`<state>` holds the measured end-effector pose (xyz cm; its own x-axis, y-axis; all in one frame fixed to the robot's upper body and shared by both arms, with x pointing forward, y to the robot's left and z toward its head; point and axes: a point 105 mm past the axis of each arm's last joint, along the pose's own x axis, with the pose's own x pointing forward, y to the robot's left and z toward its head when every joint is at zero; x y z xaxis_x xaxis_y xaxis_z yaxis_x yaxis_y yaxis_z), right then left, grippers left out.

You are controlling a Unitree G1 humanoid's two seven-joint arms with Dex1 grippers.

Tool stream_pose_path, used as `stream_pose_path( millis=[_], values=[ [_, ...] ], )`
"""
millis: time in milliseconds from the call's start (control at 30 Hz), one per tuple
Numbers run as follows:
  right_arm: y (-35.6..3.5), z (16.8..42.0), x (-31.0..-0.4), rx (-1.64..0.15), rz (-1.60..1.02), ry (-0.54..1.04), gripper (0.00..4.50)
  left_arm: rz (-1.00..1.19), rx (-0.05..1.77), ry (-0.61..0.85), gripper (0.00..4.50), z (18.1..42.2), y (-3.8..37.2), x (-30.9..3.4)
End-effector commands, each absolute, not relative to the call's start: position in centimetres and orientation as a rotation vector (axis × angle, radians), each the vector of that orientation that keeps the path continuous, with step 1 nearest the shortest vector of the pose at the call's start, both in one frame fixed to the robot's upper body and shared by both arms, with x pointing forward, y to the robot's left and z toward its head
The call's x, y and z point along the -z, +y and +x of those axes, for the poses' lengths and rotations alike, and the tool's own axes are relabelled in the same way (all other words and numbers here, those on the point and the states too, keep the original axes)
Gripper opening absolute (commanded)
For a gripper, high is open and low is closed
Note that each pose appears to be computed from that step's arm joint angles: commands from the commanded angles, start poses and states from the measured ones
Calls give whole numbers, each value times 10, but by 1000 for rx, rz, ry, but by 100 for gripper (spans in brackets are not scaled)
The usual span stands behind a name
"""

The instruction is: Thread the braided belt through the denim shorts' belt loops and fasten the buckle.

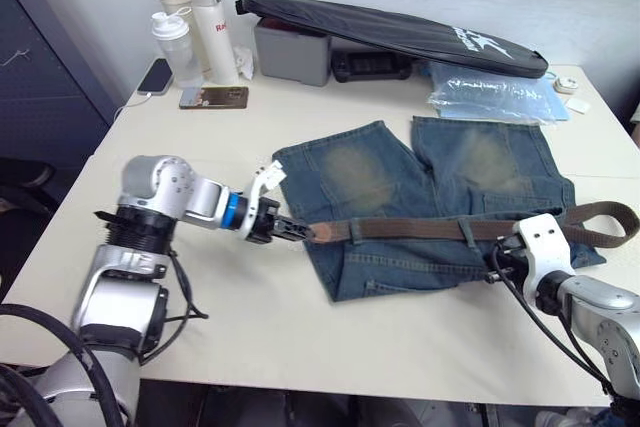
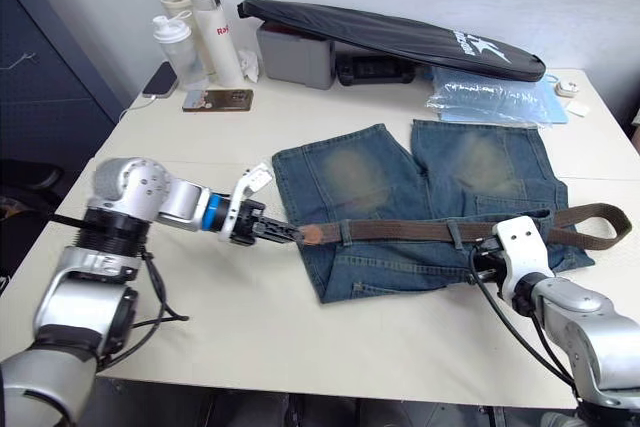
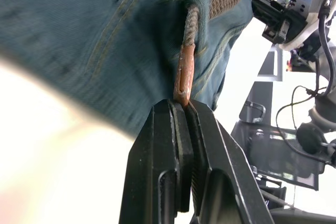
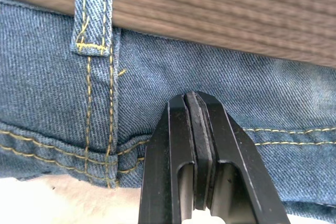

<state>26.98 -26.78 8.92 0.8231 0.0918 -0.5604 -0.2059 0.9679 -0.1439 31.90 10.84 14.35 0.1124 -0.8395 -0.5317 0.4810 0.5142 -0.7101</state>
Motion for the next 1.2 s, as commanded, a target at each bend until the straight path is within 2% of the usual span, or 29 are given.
stream_pose_path(
  millis=[33, 233, 367, 667, 1200],
  values=[
    [-280, 262, -72, -132, -213, 668, 0, -395, 967, 1036, 4, 318, 140, -144],
    [-278, 265, -67, -179, -223, 691, 0, -383, 832, 1023, 4, 314, 193, -139],
    [-278, 266, -66, -195, -232, 695, 0, -391, 751, 978, 4, 314, 221, -147],
    [-267, 283, -75, -260, -261, 675, 0, -397, 579, 1077, 4, 279, 278, -122],
    [-255, 290, -92, -295, -276, 662, 0, -481, 191, 1009, 4, 281, 358, -107]
  ],
)
